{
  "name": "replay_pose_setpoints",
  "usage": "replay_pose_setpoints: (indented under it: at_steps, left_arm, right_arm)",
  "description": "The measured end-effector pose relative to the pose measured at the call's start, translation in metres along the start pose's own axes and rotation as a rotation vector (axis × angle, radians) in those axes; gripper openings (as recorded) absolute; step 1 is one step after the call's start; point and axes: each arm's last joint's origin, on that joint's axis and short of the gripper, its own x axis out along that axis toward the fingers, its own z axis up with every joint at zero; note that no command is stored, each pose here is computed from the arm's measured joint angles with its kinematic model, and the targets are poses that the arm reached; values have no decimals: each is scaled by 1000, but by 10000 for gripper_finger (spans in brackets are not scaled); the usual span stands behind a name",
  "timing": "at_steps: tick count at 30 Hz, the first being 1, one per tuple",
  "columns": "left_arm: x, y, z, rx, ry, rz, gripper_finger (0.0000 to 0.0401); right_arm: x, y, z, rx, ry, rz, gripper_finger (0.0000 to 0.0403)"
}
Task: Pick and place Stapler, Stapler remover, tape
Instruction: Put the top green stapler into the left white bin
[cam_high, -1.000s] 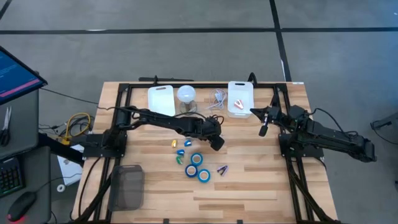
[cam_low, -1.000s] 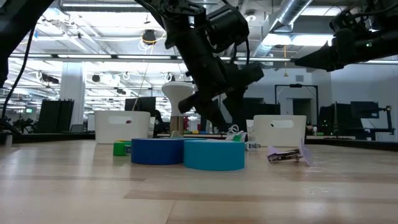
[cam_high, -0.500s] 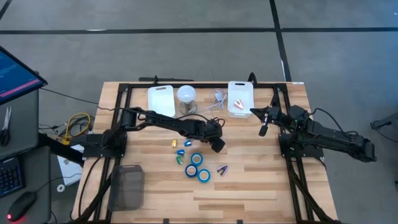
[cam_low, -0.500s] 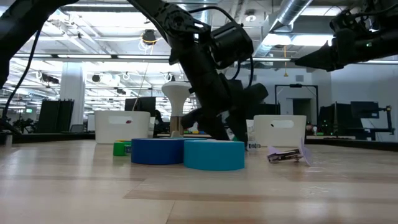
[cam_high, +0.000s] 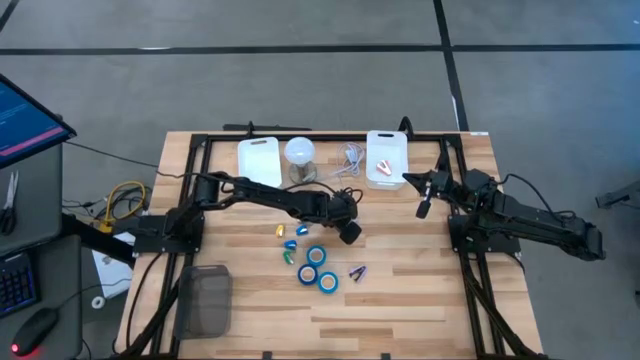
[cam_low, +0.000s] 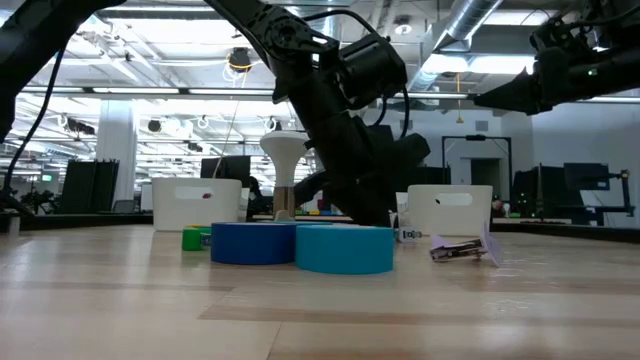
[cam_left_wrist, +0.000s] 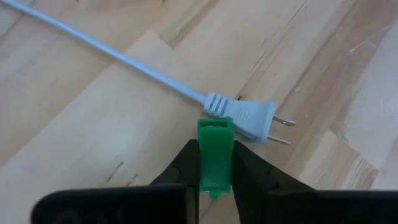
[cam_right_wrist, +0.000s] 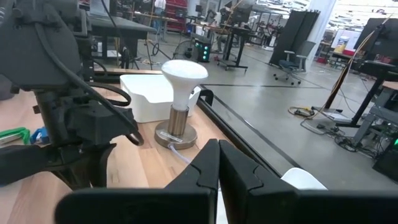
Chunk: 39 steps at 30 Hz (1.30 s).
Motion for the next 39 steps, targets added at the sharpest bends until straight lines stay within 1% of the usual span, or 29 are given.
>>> replay_pose_setpoints:
  at_steps: [3, 5, 10, 14, 18, 25, 27, 29, 34, 39]
  left_arm:
    - [-3, 0, 3, 23, -11, -7, 70]
    - [-9, 0, 5, 39, -14, -9, 75]
    - [-31, -1, 18, 77, -74, -21, 56]
    - [-59, -1, 32, 130, -168, 8, 48]
    - [-91, 7, 42, 181, -229, 107, 59]
    - [-146, 35, 49, 190, -241, 334, 55]
    - [-161, 42, 50, 189, -248, 372, 55]
    - [-173, 47, 52, 178, -267, 388, 56]
    - [-194, 65, 55, 168, -260, 467, 57]
    - [-197, 89, 54, 142, -230, 532, 57]
  right_arm:
    - [0, 0, 0, 0, 0, 0, 0]
    - [0, 0, 0, 0, 0, 0, 0]
    - [0, 0, 0, 1, 1, 0, 0]
    - [0, 0, 0, 0, 2, 1, 0]
    - [0, 0, 0, 1, 5, 1, 0]
    - [0, 0, -1, 1, 8, 1, 0]
    - [0, 0, -1, 2, 7, 2, 0]
    - [0, 0, -1, 2, 8, 2, 0]
    - [0, 0, -1, 2, 7, 1, 0]
    - [0, 0, -1, 2, 8, 1, 0]
